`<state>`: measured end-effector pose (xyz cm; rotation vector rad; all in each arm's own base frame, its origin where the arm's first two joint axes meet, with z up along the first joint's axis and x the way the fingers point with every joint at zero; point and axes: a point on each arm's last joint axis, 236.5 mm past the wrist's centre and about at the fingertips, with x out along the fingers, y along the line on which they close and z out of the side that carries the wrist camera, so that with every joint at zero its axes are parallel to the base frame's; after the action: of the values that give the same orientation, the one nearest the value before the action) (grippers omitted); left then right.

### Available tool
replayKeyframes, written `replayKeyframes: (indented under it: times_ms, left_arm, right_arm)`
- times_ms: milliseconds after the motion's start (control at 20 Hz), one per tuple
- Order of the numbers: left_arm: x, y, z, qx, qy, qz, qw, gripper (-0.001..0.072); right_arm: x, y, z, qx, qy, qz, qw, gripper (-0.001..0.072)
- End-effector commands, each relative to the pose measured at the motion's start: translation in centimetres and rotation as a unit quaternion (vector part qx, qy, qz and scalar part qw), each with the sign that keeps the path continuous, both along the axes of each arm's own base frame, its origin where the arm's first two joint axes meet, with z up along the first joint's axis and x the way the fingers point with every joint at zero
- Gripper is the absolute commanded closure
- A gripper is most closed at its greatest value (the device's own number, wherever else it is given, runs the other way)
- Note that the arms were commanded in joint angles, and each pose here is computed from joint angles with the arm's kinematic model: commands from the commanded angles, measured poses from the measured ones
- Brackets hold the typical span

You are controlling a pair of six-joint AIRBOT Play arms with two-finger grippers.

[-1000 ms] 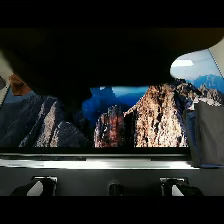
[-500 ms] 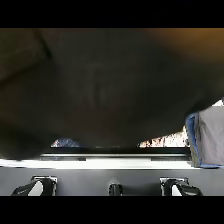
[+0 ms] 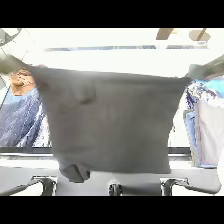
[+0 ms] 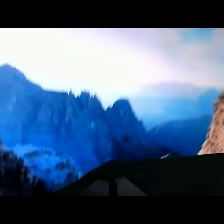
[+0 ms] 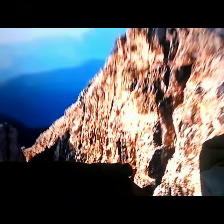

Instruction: Fold the shirts.

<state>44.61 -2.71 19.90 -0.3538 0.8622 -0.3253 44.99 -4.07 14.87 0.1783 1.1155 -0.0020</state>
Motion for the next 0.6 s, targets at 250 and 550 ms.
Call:
replayKeyframes:
  times_ms: [250,550]
  left_arm:
    - [9.9,-1.6,-19.9,-0.046,0.069,0.067,0.994,0.0683]
    - [11.8,0.2,-17.8,-0.039,0.027,0.089,0.995,0.0683]
  right_arm:
    - [11.5,1.8,-16.5,0.127,0.002,-0.073,0.989,0.0666]
    - [13.1,1.7,-15.4,0.153,-0.032,-0.112,0.981,0.0665]
